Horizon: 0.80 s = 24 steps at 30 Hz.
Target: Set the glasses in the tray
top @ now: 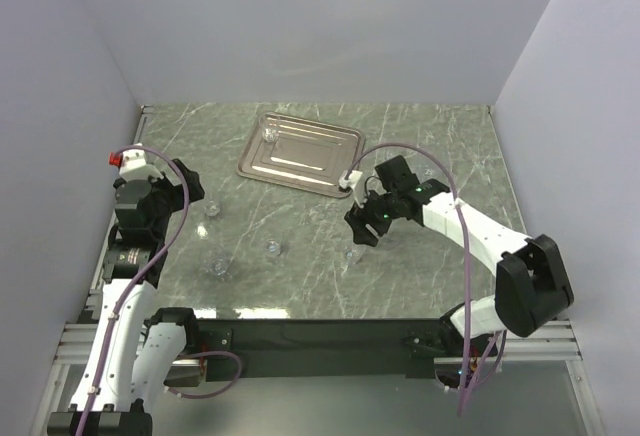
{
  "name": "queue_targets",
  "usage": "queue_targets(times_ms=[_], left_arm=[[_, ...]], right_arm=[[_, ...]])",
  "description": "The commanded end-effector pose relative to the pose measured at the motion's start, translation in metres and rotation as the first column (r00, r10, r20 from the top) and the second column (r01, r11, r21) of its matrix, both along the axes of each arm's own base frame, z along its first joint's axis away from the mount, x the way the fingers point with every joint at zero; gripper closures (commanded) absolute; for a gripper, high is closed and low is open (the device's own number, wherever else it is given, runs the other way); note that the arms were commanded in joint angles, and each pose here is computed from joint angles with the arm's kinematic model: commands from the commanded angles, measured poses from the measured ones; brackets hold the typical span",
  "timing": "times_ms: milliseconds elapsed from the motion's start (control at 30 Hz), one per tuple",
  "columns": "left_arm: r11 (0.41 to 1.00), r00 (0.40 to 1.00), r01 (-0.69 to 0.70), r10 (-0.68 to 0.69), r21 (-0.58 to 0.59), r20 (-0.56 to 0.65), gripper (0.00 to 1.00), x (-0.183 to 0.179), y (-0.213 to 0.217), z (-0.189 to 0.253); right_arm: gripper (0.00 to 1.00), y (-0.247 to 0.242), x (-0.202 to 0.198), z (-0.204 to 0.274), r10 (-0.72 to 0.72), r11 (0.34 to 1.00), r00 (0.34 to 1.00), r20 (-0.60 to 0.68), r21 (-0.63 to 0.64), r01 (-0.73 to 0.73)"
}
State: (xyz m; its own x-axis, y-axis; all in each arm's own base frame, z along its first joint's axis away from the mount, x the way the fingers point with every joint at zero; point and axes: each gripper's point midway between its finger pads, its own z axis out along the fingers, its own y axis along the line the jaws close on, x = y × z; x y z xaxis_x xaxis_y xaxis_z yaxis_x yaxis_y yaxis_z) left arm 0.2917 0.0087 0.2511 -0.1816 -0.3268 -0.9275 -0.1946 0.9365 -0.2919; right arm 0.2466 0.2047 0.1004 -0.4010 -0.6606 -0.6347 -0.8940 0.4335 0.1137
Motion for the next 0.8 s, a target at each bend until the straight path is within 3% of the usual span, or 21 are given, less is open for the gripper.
queue_targets(times_ms=[0, 300, 400, 567, 767], left_arm=[[1.000, 0.999, 0.010, -0.011, 0.012, 0.054, 0.02, 0.002, -0.001, 0.014], [1.000, 0.998, 0.014, -0.015, 0.008, 0.063, 0.03, 0.001, -0.002, 0.016], [1.000, 0.998, 0.014, -0.015, 0.008, 0.062, 0.03, 0.001, -0.002, 0.016], [1.000, 0.998, 0.012, -0.012, 0.010, 0.063, 0.03, 0.001, -0.001, 0.016], [1.000, 0.998, 0.009, -0.009, 0.010, 0.058, 0.03, 0.001, -0.001, 0.014]], right_arm=[[0.28, 0.008, 0.015, 0.004, -0.033, 0.999, 0.999, 0.037, -0.030, 0.034], [0.42, 0.007, 0.012, -0.020, -0.037, 0.994, 0.999, -0.005, -0.101, 0.036], [0.56, 0.009, 0.007, -0.026, -0.015, 0.993, 1.000, -0.021, -0.118, 0.012], [0.99, 0.014, 0.012, -0.024, -0.001, 0.991, 0.999, -0.042, -0.133, -0.005], [1.00, 0.022, 0.033, 0.005, 0.017, 0.989, 1.000, -0.001, -0.145, -0.017]])
